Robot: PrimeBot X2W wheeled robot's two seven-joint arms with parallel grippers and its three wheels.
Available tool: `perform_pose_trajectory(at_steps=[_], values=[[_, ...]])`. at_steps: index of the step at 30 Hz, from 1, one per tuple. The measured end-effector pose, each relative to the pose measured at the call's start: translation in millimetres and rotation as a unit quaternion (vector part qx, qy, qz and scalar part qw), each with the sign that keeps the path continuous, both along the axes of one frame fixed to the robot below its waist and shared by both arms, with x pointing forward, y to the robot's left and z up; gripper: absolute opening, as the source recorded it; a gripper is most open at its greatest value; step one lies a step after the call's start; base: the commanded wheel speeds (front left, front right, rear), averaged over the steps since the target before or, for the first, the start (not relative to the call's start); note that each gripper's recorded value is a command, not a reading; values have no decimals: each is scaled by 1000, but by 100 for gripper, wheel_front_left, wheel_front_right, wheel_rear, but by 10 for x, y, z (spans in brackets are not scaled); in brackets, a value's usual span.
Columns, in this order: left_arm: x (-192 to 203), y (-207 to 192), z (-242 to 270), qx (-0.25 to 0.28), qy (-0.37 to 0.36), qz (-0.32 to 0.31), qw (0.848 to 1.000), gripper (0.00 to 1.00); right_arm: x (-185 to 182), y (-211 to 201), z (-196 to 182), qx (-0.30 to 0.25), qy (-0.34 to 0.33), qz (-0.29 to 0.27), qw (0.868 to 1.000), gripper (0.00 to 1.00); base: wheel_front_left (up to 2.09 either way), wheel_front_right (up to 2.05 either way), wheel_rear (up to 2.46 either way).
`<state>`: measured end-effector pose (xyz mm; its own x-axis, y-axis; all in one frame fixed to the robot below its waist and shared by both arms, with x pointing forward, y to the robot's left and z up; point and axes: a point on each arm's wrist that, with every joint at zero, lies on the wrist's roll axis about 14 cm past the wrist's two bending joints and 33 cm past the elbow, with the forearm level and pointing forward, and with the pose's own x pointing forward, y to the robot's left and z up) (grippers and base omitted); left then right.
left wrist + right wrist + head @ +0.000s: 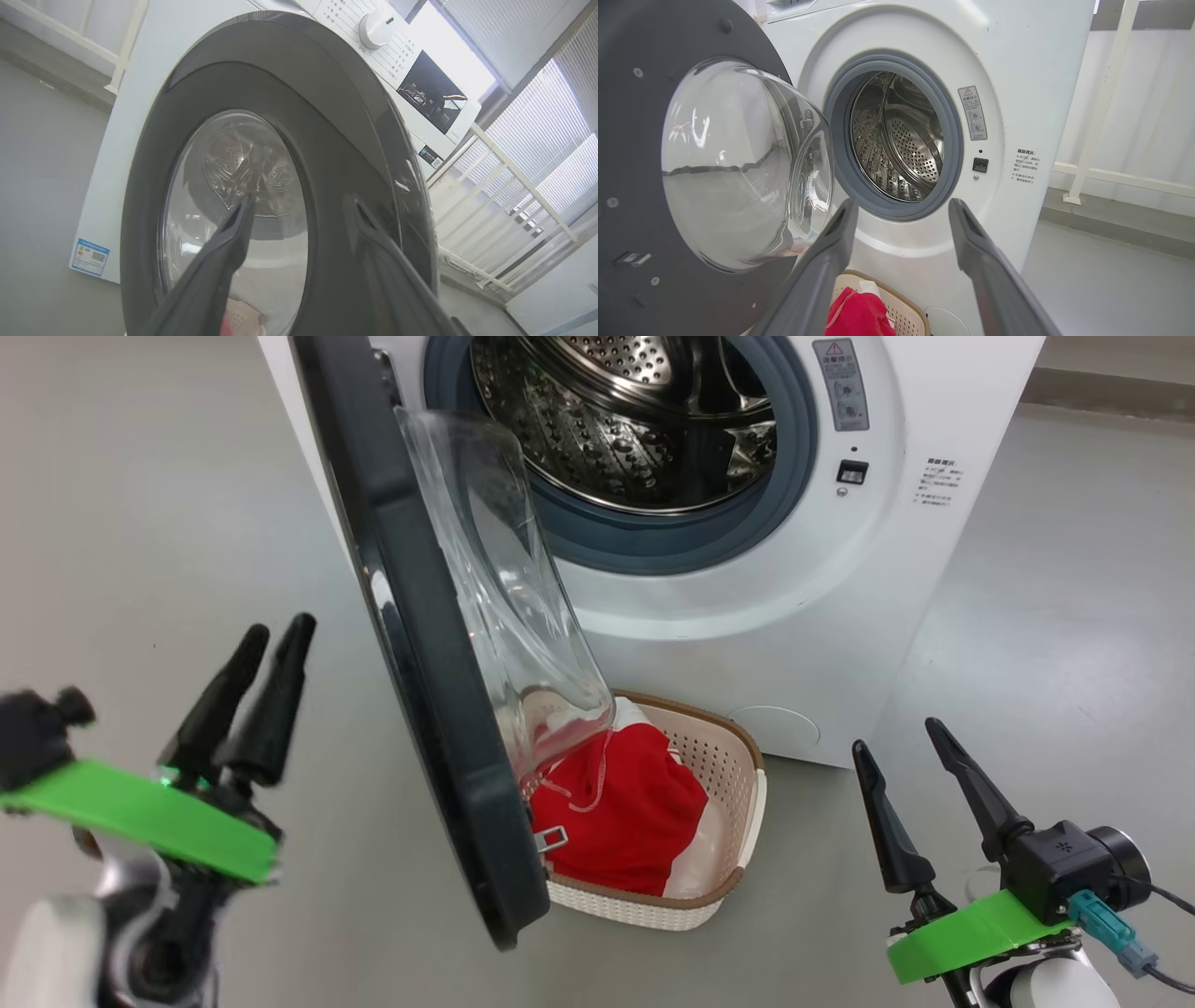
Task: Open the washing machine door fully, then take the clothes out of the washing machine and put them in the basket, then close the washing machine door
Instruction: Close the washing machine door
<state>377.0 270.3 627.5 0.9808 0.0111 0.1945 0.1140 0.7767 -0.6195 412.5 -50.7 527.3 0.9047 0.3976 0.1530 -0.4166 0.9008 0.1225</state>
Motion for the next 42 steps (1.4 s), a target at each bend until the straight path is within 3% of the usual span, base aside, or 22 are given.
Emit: perform_pose_trajectory(at_steps=[7, 17, 21, 31, 42], values=[[-149, -58, -129, 175, -52, 54, 982, 100, -7, -1, 18, 2, -2, 0, 1000, 100, 0, 0, 0], [-139, -118, -365, 301, -33, 63, 951, 100, -11, -18, 30, 5, -2, -2, 1000, 100, 0, 0, 0], [-118, -131, -416, 316, -26, 64, 946, 100, -9, -39, 27, 7, -1, -5, 1000, 100, 0, 0, 0], [-115, -80, -589, 286, -2, 85, 955, 100, -7, -105, 16, 8, 0, -14, 1000, 100, 0, 0, 0], [-134, -69, -760, 287, 23, 90, 953, 100, 6, -109, -12, 8, 4, -15, 1000, 100, 0, 0, 0]])
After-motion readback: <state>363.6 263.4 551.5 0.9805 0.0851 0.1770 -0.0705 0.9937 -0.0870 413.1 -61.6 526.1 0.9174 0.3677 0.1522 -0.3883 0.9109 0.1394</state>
